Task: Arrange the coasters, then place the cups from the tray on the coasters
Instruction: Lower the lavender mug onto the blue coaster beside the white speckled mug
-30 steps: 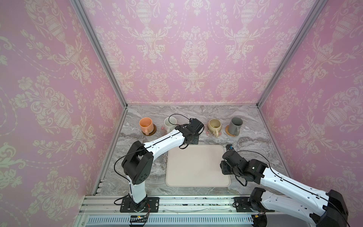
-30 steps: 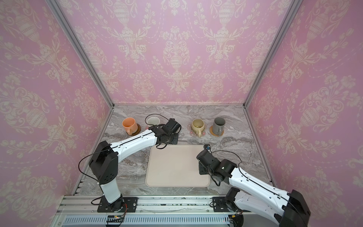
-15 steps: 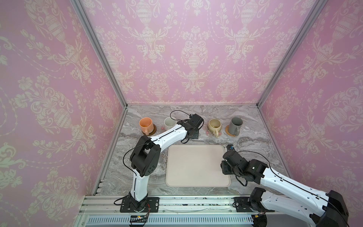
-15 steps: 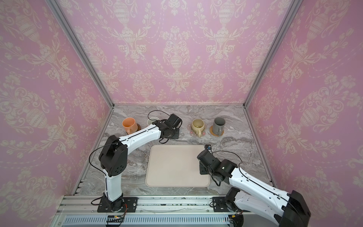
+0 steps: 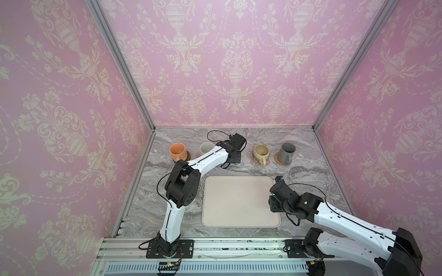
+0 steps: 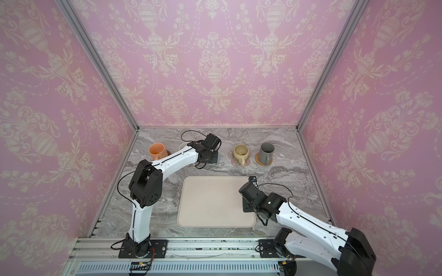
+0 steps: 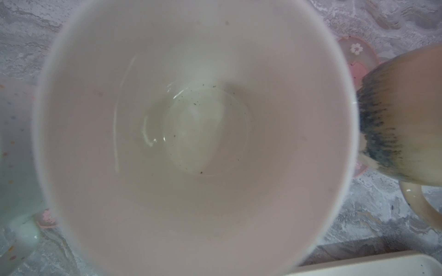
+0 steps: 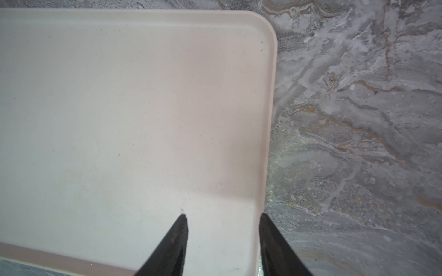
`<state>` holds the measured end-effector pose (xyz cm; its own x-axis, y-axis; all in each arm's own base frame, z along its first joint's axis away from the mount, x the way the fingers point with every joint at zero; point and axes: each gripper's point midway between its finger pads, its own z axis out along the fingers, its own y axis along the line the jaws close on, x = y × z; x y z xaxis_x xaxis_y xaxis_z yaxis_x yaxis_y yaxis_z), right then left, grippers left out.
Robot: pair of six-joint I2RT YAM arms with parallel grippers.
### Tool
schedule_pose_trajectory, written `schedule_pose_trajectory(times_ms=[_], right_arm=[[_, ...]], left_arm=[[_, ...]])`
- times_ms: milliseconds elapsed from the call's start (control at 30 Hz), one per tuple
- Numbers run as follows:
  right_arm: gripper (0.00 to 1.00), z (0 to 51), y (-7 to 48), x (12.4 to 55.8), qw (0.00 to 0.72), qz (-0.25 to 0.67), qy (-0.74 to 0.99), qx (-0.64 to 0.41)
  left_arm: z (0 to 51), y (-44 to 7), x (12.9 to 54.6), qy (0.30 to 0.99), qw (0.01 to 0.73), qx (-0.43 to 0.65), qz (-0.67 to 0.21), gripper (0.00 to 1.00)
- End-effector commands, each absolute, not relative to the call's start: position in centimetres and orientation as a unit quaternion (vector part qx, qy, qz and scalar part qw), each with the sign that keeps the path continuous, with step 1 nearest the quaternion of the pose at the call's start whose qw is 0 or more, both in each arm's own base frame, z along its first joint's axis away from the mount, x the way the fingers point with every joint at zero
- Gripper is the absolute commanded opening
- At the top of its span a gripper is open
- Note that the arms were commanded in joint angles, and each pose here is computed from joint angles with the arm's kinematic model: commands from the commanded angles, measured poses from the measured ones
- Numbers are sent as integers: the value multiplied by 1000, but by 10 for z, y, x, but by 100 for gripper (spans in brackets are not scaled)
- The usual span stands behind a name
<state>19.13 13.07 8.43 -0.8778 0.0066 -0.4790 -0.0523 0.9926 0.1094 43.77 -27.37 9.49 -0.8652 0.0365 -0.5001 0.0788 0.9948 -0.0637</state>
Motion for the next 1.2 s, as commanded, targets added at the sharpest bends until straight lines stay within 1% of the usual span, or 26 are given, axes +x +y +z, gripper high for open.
schedule_pose_trajectory(times_ms=[0,267,533,900,1167], right_arm=[[50,91,133,197,253,59,966,-11],[50,94,136,200,252,59,966,-17],[50,95,139,203,249,59,967,-21],[50,94,139,201,247,64,967,-17],[50,93,138,199,248,69,966,-11]], left_arm=[[107,-277,450,960,274,34,-46,0],[89,-274,452,965,257,31,-43,0],[84,-278,452,965,255,30,-53,0],[64,-283,434,975,209,24,-76,0],[63,-283,424,976,204,22,-76,0]])
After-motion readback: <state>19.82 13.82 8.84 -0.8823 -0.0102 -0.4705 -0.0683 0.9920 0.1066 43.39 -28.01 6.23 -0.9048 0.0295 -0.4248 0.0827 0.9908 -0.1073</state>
